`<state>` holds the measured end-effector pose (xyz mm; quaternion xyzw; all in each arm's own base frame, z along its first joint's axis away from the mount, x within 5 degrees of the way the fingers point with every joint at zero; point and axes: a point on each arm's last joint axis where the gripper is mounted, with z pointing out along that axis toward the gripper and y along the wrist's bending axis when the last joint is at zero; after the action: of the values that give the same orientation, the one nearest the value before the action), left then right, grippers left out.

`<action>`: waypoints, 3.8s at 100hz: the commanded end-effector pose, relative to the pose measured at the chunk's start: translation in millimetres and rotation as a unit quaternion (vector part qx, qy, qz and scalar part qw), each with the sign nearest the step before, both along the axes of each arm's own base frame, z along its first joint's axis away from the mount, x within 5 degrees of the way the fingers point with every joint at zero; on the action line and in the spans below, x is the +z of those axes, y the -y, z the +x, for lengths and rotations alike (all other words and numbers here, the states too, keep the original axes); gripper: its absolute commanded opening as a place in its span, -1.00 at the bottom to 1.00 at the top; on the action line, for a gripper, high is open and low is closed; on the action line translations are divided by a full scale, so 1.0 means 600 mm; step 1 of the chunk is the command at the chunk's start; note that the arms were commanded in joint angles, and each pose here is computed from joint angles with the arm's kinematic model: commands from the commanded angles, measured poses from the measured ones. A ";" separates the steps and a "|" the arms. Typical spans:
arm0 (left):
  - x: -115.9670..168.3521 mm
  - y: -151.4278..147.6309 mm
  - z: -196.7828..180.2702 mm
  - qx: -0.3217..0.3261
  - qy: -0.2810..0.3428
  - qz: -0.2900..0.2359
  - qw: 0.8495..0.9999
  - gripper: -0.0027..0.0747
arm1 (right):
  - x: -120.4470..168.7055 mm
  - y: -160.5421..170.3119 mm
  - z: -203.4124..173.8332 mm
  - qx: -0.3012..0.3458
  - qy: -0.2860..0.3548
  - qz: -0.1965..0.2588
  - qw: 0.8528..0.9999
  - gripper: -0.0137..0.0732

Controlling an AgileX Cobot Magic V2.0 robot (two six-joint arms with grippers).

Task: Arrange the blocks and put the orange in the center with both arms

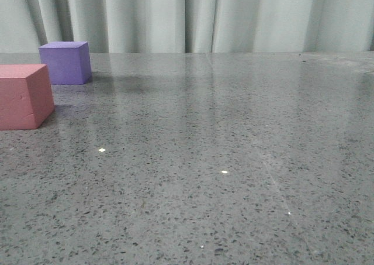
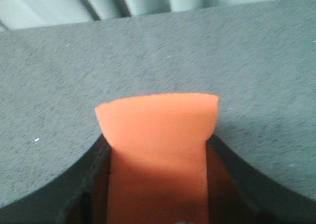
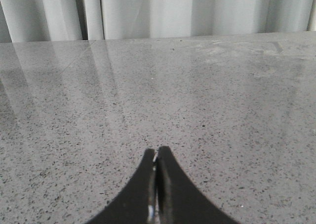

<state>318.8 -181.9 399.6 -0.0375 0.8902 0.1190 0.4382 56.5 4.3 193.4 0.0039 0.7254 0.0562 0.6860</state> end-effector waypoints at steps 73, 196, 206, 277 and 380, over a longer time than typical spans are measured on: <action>-0.073 -0.128 -0.025 -0.066 0.042 -0.135 0.988 -0.98 | 0.023 0.001 -0.004 -0.003 0.062 0.000 0.998 -0.84; -0.163 -0.106 0.014 -0.075 -0.022 -0.112 0.991 -0.98 | 0.023 0.001 -0.004 -0.003 0.062 0.000 0.998 -0.84; -0.168 -0.105 0.016 -0.074 -0.027 -0.110 0.991 -0.98 | 0.023 0.001 -0.004 -0.003 0.062 0.000 0.998 -0.84; -0.193 -0.099 0.027 -0.079 -0.048 -0.102 0.991 0.18 | 0.023 0.001 -0.004 -0.003 0.062 0.000 0.998 -0.84; -0.075 -0.127 -0.040 -0.107 0.031 -0.113 0.987 0.27 | 0.023 0.001 -0.004 -0.003 0.062 0.000 0.998 -0.84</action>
<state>307.1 -110.3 315.7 0.0059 0.9134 -0.0044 0.4070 56.5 4.3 193.4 0.0039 0.7254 0.0562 0.6860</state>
